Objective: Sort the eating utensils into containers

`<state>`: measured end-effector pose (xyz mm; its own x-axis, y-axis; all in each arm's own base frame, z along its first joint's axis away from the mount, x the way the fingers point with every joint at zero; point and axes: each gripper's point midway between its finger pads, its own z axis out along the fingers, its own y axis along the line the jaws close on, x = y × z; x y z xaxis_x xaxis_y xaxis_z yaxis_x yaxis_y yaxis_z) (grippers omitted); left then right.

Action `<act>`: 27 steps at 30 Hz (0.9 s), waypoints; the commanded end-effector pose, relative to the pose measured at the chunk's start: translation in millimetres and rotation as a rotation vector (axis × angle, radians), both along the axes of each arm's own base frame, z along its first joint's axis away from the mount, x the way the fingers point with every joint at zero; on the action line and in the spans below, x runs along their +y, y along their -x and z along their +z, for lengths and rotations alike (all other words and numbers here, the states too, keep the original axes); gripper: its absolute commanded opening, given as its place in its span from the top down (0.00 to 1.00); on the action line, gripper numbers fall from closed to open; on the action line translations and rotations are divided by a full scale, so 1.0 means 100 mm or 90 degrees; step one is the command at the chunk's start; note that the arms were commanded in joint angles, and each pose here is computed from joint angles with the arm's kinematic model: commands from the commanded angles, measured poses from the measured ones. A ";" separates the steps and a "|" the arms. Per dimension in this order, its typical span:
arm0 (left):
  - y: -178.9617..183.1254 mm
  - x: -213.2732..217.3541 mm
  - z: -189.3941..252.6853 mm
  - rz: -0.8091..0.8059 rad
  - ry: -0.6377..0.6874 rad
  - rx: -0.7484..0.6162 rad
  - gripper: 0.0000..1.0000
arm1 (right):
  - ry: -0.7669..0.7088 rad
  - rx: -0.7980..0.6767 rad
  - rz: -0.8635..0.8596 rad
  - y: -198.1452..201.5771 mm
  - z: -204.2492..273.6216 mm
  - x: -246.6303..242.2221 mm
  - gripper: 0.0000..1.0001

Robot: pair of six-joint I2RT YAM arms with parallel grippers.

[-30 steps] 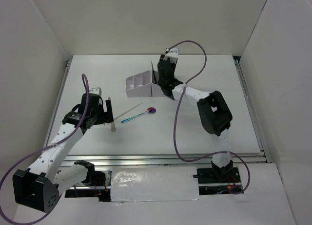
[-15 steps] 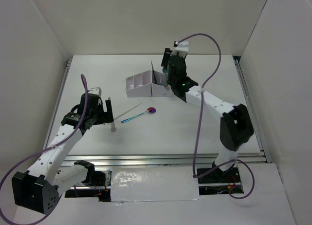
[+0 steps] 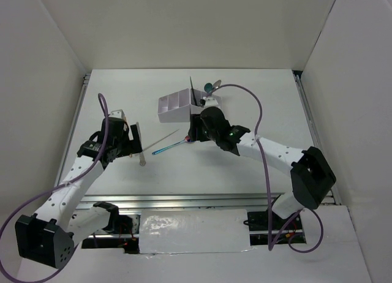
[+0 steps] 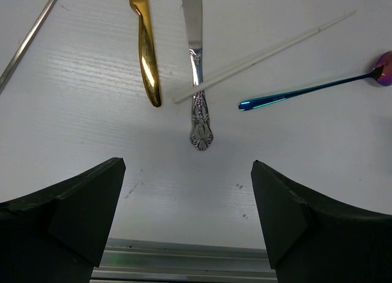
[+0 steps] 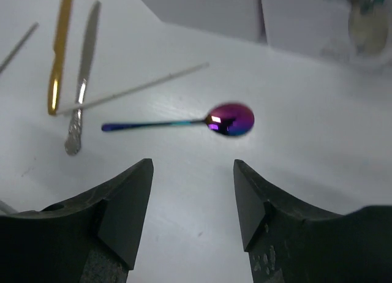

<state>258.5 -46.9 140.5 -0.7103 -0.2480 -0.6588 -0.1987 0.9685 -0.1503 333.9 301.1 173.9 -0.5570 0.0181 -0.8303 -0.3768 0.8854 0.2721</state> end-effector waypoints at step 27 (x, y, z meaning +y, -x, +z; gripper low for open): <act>-0.37 0.03 -0.03 -0.005 -0.056 0.055 0.04 | -0.225 0.304 -0.447 -0.08 -1.27 0.61 0.48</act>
<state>294.2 -44.1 134.9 -0.7808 -0.1804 -0.5982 -0.2016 0.9789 -0.0320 336.3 359.9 44.4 -0.6477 0.6427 -0.4092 0.3899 0.7410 0.5467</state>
